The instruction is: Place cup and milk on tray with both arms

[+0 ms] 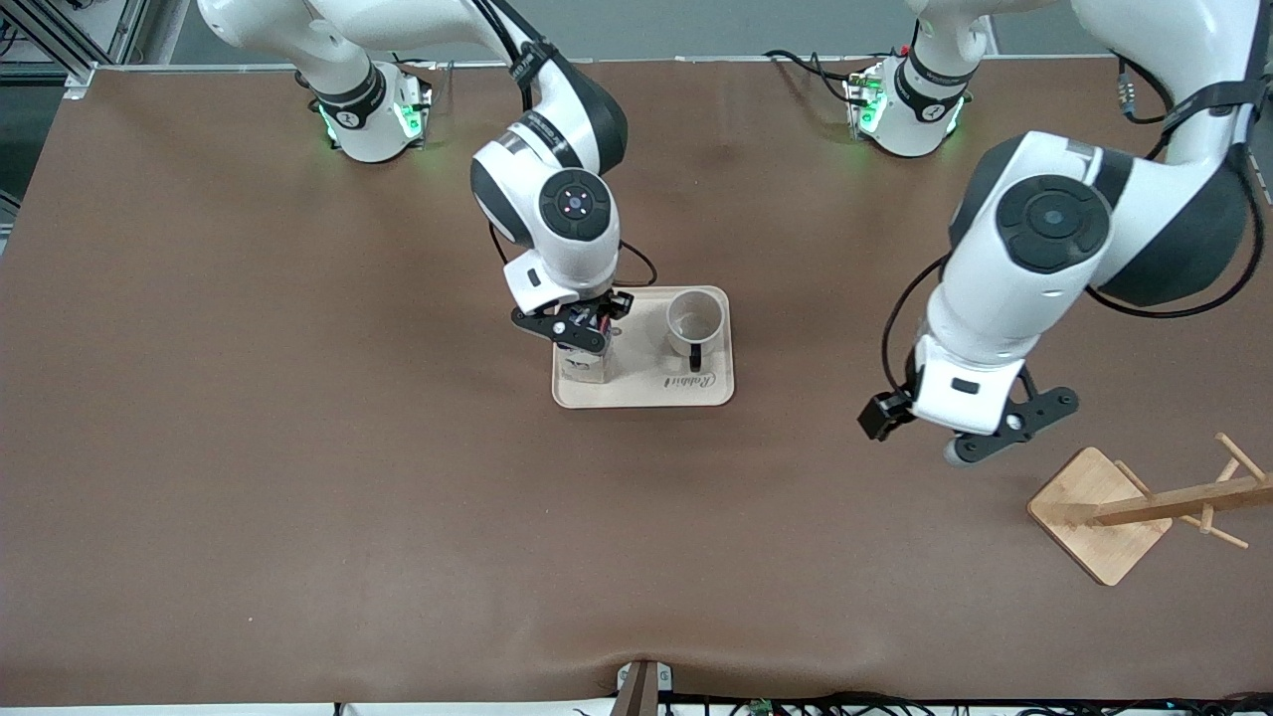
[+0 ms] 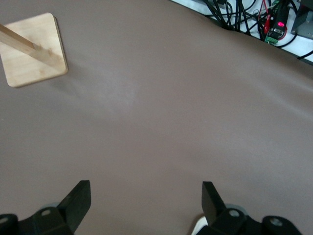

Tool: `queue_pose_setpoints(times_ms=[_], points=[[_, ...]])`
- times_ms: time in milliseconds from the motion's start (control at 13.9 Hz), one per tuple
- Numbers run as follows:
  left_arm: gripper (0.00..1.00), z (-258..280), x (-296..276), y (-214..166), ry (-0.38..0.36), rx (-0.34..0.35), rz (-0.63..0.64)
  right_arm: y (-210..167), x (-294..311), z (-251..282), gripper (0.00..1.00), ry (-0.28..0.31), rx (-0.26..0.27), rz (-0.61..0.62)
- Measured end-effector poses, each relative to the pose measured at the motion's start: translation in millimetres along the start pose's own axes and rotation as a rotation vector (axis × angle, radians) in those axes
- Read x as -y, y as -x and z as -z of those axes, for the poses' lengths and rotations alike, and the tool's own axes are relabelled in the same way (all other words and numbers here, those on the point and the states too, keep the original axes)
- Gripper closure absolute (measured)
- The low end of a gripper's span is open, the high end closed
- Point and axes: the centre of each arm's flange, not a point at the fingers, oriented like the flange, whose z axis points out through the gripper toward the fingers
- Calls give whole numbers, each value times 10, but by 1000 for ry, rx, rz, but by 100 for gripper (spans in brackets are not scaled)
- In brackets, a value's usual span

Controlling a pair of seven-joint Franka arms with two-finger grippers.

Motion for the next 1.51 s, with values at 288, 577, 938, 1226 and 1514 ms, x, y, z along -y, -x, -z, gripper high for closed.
queue_pose_setpoints(times_ms=[288,577,938,1226,1514], points=[[0,355,155,-45,16,-33,-18,-30,-12,12,25,3,1,-7],[0,819,542,-87,-17,-44,-102,-258,-124,378,0,-76,114,-102],[0,1185,930,-81,-48,-21,-184,-1097,-1005,1359,0,-85,170,-173],[0,1410,1238,-11,-19,58,-200,-1538,-1922,1816,0,-53,230,-251],[0,1548,1562,33,0,81,-223,-1747,-2718,2301,0,15,103,-237]])
